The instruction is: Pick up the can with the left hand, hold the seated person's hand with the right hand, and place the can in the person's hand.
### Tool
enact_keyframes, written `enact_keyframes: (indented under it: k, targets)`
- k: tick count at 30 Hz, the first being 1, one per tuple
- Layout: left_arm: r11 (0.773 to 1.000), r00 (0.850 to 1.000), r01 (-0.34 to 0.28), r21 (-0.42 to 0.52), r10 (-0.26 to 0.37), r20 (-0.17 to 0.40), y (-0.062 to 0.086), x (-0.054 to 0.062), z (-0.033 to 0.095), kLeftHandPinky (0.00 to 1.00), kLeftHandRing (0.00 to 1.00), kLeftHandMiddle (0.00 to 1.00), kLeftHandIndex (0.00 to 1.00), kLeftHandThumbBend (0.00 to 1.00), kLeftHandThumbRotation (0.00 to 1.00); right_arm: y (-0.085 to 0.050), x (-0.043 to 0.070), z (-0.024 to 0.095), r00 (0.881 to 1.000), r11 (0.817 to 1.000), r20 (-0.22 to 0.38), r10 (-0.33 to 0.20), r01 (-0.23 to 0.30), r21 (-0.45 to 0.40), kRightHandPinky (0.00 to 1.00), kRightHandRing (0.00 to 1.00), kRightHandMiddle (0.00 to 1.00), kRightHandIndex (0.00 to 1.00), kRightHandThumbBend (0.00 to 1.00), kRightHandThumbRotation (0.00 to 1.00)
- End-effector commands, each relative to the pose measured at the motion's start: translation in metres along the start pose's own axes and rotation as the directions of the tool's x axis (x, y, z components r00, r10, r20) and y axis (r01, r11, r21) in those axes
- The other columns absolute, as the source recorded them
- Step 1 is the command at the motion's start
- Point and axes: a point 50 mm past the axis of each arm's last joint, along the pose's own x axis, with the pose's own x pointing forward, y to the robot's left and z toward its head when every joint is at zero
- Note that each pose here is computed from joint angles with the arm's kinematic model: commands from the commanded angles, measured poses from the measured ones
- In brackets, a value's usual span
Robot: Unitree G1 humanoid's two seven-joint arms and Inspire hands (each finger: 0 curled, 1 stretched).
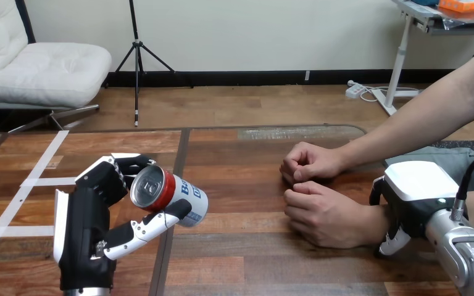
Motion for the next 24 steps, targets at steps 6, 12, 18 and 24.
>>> enact_keyframes:
  k: [6,12,18,24]
  targets:
    - [1.0,0.995,-0.005,0.002,0.005,0.104,-0.0007,0.0141,0.016,0.42,0.42,0.47,0.5,0.75,0.0,0.0335,0.0005,0.012,0.992,0.992,0.035,0.122,-0.123,0.015,0.16,0.25,0.36,0.66,0.9,0.0]
    - [1.0,0.994,-0.005,0.003,0.004,0.108,-0.0007,0.0142,0.0159,0.41,0.42,0.47,0.5,0.75,0.0,0.0337,0.0009,0.0126,0.995,0.996,0.042,0.093,-0.093,0.005,0.19,0.28,0.38,0.62,0.9,0.0]
    - [1.0,0.995,-0.006,-0.001,0.007,0.103,-0.0007,0.0141,0.0157,0.41,0.42,0.47,0.5,0.75,0.0,0.0332,0.0005,0.013,0.997,0.998,0.056,0.053,-0.054,0.023,0.21,0.3,0.4,0.56,0.9,0.0]
    - [1.0,0.995,-0.008,0.0,0.008,0.102,-0.0008,0.0141,0.0157,0.41,0.42,0.47,0.5,0.75,0.0,0.0324,0.0004,0.0131,0.998,0.999,0.066,0.012,-0.015,0.044,0.24,0.33,0.42,0.52,0.89,0.0]
